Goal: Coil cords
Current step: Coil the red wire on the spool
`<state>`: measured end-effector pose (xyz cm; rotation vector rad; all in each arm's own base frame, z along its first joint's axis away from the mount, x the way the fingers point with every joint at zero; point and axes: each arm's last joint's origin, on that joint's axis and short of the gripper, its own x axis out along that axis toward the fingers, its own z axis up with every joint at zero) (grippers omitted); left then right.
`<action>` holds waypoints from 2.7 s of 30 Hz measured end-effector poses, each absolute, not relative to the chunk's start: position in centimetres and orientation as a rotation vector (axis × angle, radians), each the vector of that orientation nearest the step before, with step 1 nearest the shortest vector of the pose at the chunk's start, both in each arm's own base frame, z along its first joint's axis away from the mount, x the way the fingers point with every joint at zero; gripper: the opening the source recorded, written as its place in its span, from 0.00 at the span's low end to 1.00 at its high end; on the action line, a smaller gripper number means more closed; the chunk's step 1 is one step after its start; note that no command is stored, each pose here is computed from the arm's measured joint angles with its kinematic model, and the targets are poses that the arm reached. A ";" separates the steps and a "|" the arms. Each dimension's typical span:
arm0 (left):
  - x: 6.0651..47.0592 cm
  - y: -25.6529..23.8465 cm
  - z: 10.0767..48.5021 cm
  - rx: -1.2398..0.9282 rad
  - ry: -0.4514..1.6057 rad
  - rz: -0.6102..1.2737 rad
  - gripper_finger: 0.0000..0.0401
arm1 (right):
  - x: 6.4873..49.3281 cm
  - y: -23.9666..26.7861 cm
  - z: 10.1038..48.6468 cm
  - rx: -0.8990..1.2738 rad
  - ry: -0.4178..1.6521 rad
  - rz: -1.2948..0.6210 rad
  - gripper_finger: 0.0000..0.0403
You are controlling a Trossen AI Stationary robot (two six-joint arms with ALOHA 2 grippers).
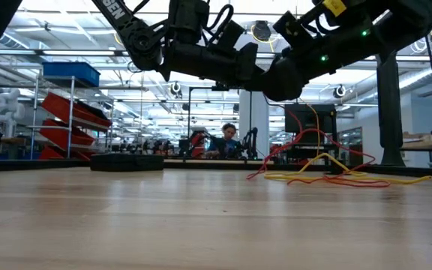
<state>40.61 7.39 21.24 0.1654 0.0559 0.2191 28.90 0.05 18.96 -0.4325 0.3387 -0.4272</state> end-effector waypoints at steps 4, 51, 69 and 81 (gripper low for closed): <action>40.6 7.4 21.1 0.162 0.077 0.234 0.00 | 28.9 0.5 19.0 -0.456 0.332 -0.424 0.00; 40.4 8.1 18.9 0.100 0.251 0.296 0.00 | 28.6 3.6 17.0 -0.595 0.457 -0.679 0.36; 40.3 9.4 20.2 0.055 0.108 0.293 0.00 | 27.4 7.5 16.9 -0.451 0.367 -0.710 0.43; 40.3 9.3 19.8 0.193 0.162 0.237 0.00 | 25.1 10.5 16.4 -0.517 0.345 -0.886 0.33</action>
